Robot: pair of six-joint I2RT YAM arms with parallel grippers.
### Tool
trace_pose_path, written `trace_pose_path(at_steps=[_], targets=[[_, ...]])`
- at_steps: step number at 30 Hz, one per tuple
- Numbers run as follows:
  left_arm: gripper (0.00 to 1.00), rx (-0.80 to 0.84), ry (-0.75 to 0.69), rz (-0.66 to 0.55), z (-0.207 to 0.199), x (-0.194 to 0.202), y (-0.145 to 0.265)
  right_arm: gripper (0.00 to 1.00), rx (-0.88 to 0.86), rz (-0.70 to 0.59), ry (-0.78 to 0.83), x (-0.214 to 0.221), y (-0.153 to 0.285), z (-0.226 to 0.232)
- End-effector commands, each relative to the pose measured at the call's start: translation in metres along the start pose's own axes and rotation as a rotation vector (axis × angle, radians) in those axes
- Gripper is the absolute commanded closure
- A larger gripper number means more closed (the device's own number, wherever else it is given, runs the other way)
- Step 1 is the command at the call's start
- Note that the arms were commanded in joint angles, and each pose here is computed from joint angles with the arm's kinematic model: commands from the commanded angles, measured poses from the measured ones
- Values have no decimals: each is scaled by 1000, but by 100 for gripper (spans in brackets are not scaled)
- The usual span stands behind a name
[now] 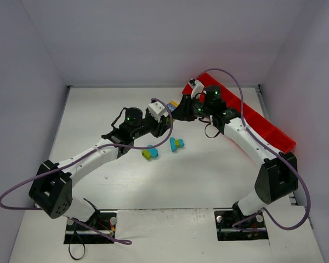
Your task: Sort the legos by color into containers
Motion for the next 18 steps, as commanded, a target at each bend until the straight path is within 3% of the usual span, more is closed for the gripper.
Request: trace_pose_path(at_steps=[1, 3, 5, 6, 8, 9, 13, 18], targets=[[90, 8, -46, -157, -1, -42, 0, 91, -60, -55, 54, -12, 1, 12], [80, 1, -41, -157, -1, -40, 0, 100, -47, -56, 51, -11, 1, 10], [66, -4, -28, -148, -1, -35, 0, 100, -30, -58, 47, -9, 1, 6], [47, -11, -17, -147, -1, -34, 1, 100, -17, -62, 47, -8, 2, 4], [29, -29, 0, -138, 0, -32, 1, 100, 50, -88, 54, -8, 5, -2], [14, -37, 18, -127, 0, -31, 3, 100, 89, -99, 51, -9, 9, -8], [13, -94, 79, -77, 1, -24, 9, 100, 288, -188, 31, -16, 35, -33], [13, -186, 174, 5, 0, -6, 27, 100, 759, -343, -18, -23, 91, -89]])
Point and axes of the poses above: each gripper's point midway between its finger pads, its own y axis back along the fingers, its own z axis along the line the jaws close on, x = y × z, the point moved 9 cm from there along y, back along the fingers, and after that the axes turned 2 degrees about y, right-handed, at the moved point
